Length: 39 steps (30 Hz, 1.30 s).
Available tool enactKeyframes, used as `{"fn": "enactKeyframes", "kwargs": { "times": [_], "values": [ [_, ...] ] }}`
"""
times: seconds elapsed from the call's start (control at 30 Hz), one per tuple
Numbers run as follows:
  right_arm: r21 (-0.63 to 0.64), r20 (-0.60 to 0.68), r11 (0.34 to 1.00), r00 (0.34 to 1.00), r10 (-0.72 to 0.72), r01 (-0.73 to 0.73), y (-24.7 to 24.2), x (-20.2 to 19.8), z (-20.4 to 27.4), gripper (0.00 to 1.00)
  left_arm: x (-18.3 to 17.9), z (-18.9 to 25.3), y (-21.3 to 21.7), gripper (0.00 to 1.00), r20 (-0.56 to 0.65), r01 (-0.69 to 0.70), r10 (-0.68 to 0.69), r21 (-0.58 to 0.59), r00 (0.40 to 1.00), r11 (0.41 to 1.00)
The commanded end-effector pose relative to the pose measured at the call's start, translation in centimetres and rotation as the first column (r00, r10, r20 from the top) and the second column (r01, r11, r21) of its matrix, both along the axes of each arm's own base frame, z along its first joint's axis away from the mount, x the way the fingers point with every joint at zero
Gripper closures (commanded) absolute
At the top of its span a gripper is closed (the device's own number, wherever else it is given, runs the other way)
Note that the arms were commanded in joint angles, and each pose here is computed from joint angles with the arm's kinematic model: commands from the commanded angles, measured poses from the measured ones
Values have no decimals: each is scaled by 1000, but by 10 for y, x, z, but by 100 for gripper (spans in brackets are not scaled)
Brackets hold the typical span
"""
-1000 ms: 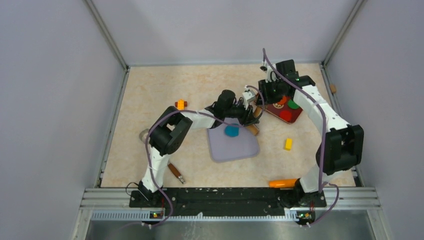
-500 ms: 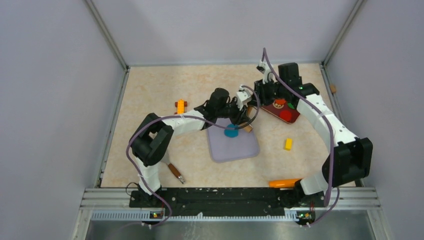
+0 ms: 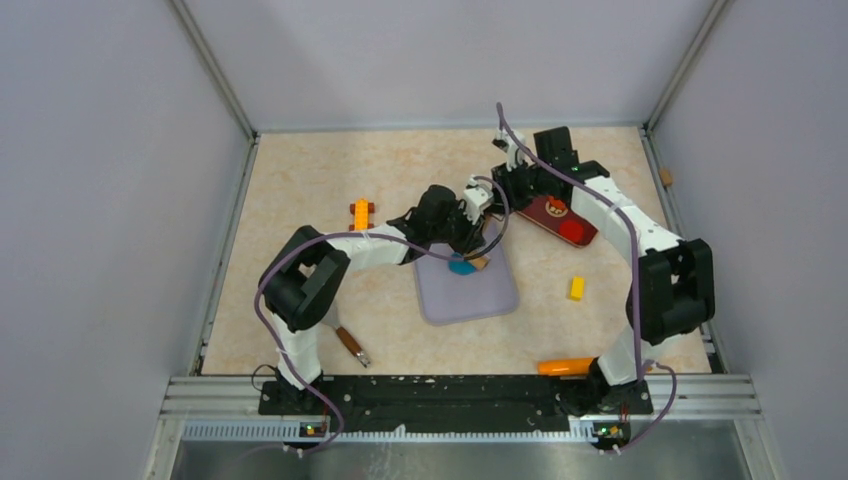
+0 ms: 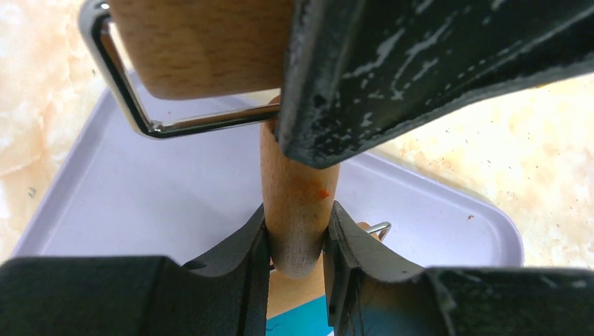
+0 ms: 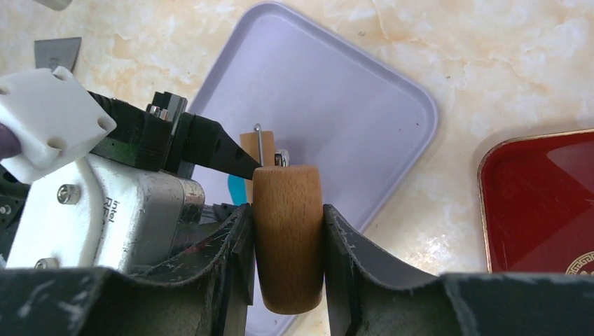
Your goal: Roll out the dumpling wrappers from the dough
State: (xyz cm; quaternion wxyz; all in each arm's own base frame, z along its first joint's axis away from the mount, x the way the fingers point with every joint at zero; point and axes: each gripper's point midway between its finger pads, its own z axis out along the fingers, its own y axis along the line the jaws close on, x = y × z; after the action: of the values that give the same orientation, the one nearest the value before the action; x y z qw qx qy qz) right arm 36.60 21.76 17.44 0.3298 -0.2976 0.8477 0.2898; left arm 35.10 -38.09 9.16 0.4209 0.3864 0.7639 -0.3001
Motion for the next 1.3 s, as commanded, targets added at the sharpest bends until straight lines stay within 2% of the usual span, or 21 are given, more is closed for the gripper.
{"fn": "enactKeyframes", "kwargs": {
  "times": [0.0, 0.33, 0.6, 0.83, 0.93, 1.03, 1.07, 1.1, 1.13, 1.2, 1.27],
  "values": [
    [-19, -94, 996, 992, 83, -85, 16, -23, -19, 100, 29, 17, 4, 100, 24, -133, 135, -72, 991, 989],
    [-115, -163, 988, 983, 85, -104, 17, -37, -71, 100, 15, -35, 25, 100, -66, -184, 184, -1, 981, 983],
    [-143, -196, 984, 978, 75, -105, 18, -43, -91, 100, 8, -51, 37, 100, -98, -198, 199, 21, 975, 980],
    [-43, -210, 994, 973, 94, -105, 38, -41, -59, 100, 1, -24, 42, 100, -85, -127, 126, -10, 988, 992],
    [13, -220, 993, 968, 120, -120, 48, -42, -37, 100, -10, 0, 40, 100, -50, -33, 30, -46, 998, 998],
    [80, -242, 984, 954, 177, -162, 57, -50, -17, 100, -20, 26, 37, 100, 39, 77, -75, -58, 996, 995],
    [99, -251, 980, 948, 195, -175, 59, -53, -13, 95, -23, 37, 37, 100, 71, 104, -99, -66, 993, 992],
    [103, -262, 980, 945, 194, -172, 59, -54, -11, 83, -24, 44, 36, 100, 91, 121, -114, -71, 989, 990],
    [103, -269, 980, 944, 190, -168, 59, -55, -11, 75, -25, 49, 36, 100, 111, 130, -121, -72, 986, 989],
    [104, -276, 981, 943, 187, -165, 58, -57, -12, 66, -24, 57, 36, 100, 147, 144, -133, -70, 980, 987],
    [116, -293, 980, 938, 188, -160, 58, -60, -13, 61, -24, 62, 35, 100, 172, 159, -146, -68, 974, 985]
  ]
}}
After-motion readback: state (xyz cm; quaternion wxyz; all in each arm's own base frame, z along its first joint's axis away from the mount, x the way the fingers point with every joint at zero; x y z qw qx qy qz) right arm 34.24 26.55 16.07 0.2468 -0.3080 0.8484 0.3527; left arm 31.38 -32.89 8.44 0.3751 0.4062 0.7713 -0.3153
